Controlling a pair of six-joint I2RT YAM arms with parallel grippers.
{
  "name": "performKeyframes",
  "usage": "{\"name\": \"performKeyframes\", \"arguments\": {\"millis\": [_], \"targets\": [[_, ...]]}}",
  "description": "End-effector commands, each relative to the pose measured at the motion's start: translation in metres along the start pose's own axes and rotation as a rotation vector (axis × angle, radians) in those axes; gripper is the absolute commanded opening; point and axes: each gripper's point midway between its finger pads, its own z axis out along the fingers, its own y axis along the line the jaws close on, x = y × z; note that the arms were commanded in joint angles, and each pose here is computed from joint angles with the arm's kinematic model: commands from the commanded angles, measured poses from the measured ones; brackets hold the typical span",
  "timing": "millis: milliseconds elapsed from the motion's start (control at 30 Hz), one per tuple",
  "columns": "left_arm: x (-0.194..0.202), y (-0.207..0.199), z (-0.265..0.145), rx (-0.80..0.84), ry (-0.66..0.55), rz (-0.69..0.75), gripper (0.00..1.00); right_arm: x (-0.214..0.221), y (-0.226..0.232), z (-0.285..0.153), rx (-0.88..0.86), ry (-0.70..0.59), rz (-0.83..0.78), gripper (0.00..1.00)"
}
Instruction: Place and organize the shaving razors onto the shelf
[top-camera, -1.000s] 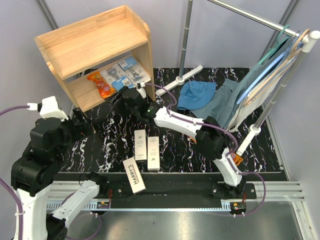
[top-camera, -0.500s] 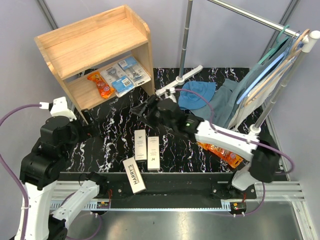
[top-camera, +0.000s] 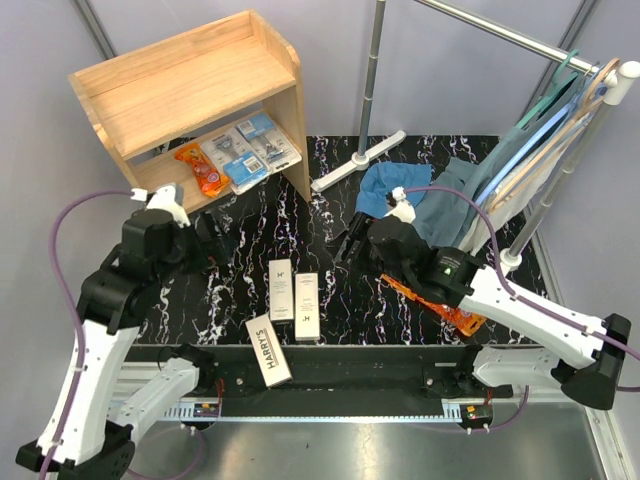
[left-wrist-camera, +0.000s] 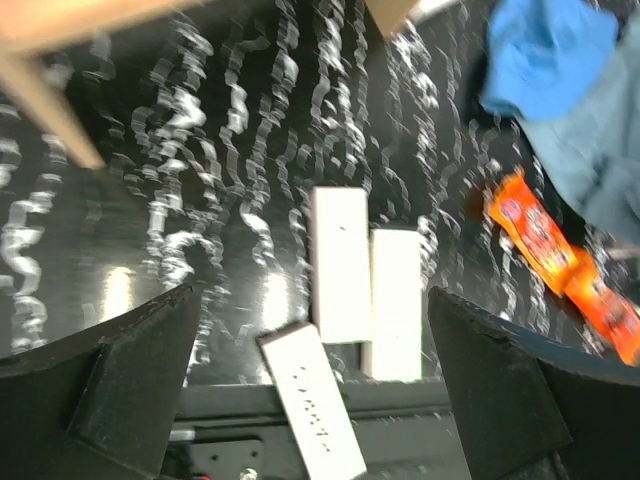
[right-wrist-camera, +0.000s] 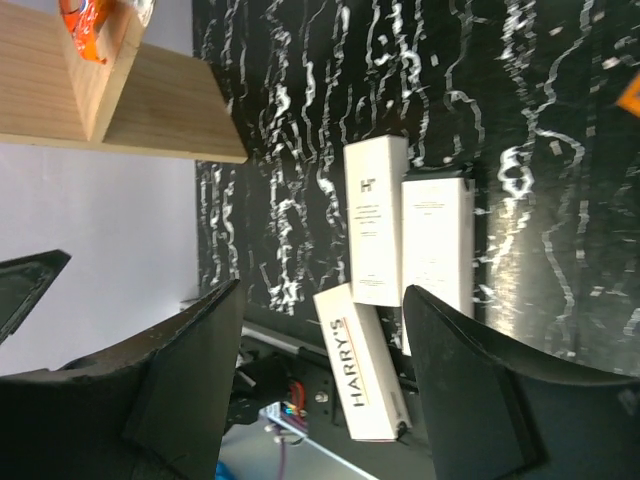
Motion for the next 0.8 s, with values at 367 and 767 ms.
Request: {"name": "performKeyframes", "arguments": {"millis": [367, 767], "targets": [[0.075, -0.155, 0.102, 0.394, 0.323, 0.052, 0.99, -0.051, -0.010, -0.072, 0.008, -0.155, -0.033, 0.74], [0.126, -0.249, 0.191, 0.553, 0.445, 0.131, 0.97, -0.052, -0.033, -0.105, 0.044, -0.139, -0.026, 0.75]]}}
